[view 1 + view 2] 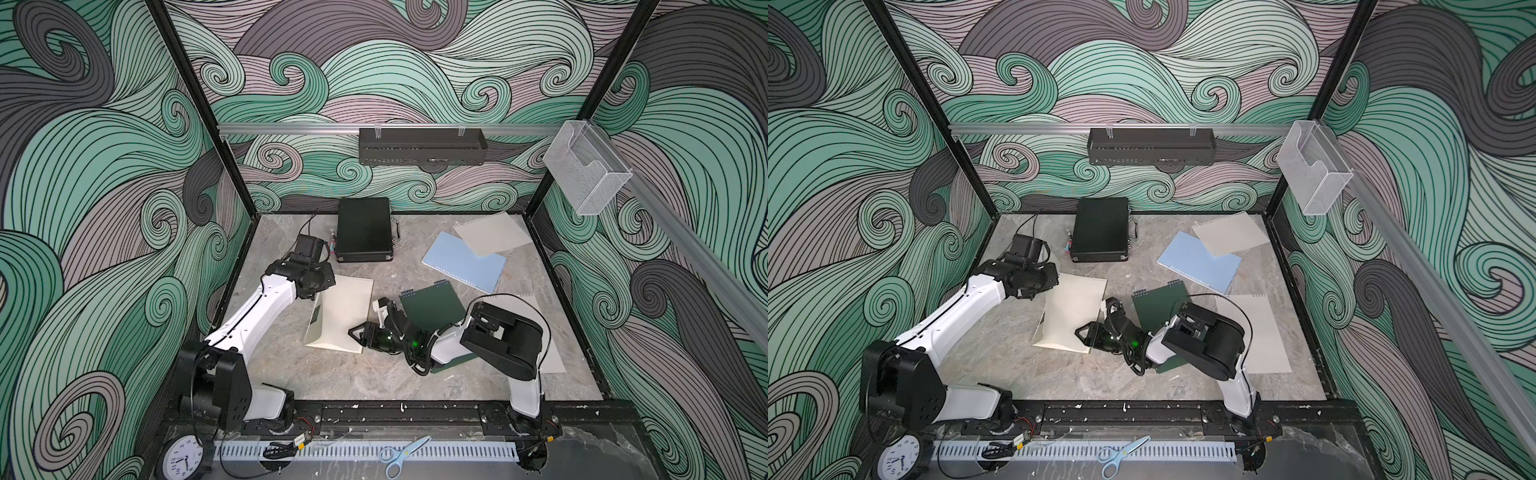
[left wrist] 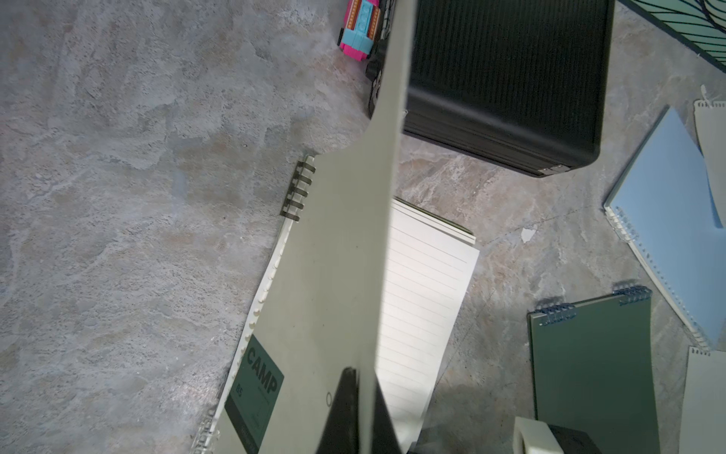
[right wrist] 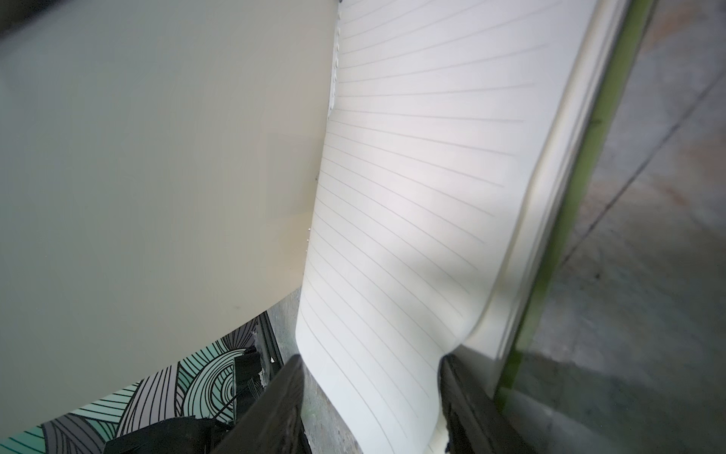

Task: Tear off pages from different notebooks
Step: Tear off the paper from the notebook.

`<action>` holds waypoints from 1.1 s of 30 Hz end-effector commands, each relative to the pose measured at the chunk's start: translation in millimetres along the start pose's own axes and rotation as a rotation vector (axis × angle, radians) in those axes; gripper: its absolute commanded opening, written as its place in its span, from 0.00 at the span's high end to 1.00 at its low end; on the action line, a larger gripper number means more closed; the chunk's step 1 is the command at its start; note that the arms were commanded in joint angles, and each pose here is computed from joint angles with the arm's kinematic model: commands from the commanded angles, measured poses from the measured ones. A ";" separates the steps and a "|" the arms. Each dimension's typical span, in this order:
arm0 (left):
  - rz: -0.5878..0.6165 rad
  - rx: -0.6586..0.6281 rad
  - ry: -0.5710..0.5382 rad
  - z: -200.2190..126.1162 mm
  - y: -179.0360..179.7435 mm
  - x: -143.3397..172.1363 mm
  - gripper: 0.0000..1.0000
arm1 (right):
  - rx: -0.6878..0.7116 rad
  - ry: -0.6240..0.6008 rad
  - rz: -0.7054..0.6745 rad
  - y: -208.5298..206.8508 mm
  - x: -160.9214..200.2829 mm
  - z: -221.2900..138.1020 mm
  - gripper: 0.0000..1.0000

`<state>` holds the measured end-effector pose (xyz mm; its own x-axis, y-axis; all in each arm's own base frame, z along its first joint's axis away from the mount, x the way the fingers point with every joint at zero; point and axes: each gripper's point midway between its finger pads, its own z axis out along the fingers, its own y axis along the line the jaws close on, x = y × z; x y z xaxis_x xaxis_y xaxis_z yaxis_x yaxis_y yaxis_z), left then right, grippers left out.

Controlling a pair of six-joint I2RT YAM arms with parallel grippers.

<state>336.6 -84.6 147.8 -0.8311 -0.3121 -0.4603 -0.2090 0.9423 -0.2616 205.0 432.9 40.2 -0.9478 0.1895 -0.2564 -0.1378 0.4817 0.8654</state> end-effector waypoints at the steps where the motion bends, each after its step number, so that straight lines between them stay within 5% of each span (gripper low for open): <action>1: 0.002 0.021 -0.013 -9.3 -3.2 -3.1 1.00 | 0.100 0.020 0.041 -19.9 8.8 -9.2 0.43; 9: 0.003 0.023 -0.016 -11.0 -3.6 -3.3 1.00 | -0.006 0.049 0.068 -16.9 14.1 12.8 0.42; 17: 0.003 0.023 -0.021 -12.5 -3.3 -3.9 1.00 | -0.112 0.014 0.041 -3.7 10.2 9.3 0.31; 33: -0.011 0.007 -0.014 -11.8 -0.2 -2.6 1.00 | 0.061 -0.063 0.028 -47.7 -46.4 38.8 0.30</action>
<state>336.3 -83.6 151.2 -0.8250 -0.3143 -0.4696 -0.2091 0.9419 -0.2630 254.8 453.7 45.0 -0.9246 0.2589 -0.2796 -0.1687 0.3797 0.9096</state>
